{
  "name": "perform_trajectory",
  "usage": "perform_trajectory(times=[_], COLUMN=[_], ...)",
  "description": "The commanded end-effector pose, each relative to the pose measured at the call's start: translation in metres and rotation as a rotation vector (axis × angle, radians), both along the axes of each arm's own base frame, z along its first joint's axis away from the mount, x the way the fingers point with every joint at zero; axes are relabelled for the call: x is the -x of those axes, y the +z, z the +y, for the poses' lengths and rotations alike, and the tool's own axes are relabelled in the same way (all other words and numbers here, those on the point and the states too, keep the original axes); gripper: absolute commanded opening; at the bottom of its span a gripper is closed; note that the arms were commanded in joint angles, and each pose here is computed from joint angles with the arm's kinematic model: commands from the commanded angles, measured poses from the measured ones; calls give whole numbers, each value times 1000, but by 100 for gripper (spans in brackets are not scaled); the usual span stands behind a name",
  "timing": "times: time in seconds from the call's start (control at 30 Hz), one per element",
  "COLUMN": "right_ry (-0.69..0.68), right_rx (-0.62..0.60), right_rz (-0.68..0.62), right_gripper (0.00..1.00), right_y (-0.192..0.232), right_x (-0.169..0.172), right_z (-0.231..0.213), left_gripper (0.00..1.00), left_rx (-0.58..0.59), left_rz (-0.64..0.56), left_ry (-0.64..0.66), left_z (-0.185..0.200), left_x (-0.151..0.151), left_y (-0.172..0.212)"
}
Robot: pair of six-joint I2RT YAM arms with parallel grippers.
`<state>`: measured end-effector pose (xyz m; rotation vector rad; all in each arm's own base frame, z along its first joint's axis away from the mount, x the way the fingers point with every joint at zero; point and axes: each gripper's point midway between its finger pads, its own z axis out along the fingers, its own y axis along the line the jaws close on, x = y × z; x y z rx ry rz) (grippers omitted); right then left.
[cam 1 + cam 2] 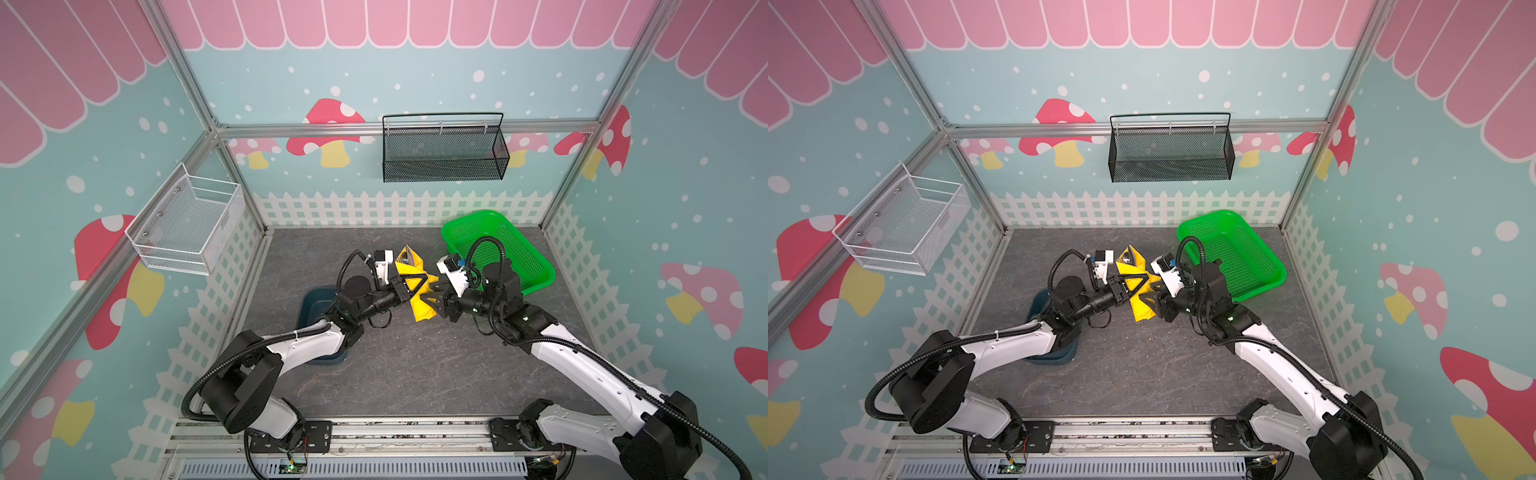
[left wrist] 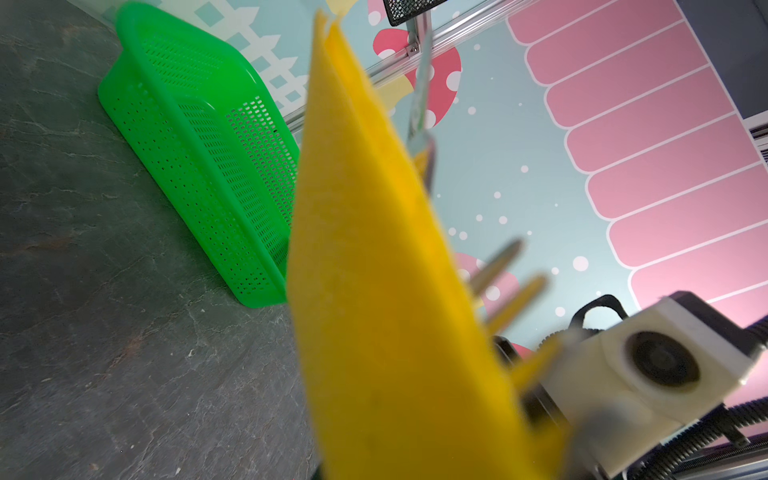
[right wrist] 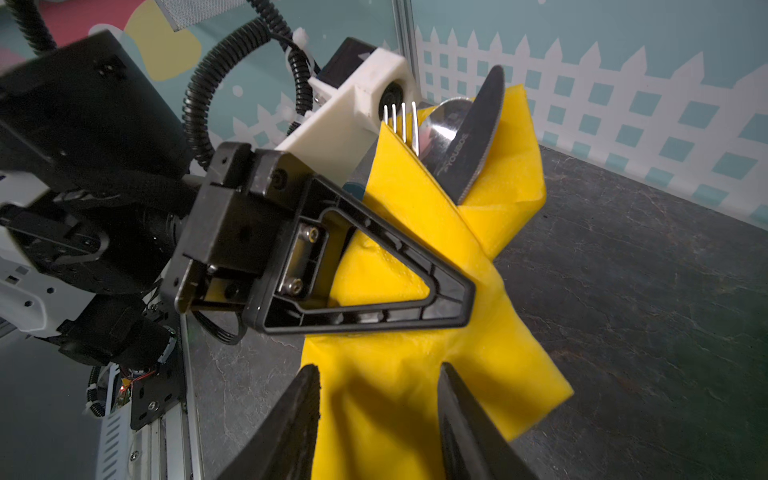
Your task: Place the utensils on the paper napkin and roll it up
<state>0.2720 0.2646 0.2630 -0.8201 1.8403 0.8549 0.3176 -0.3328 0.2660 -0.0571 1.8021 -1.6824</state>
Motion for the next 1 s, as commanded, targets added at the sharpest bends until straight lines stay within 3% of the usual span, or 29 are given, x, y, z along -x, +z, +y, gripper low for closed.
perform_trajectory(times=[0.0,0.97], right_ry=[32,154], right_rx=[11,-13], right_rz=[-26,61], right_gripper=[48,50], right_y=[6,-13], right_x=[2,16], right_z=[6,21], left_gripper=[7,7], left_rx=[48,58], left_rz=[-82,-91], left_ry=[5,-13], left_z=[2,1], left_x=[1,5], left_y=[33,37])
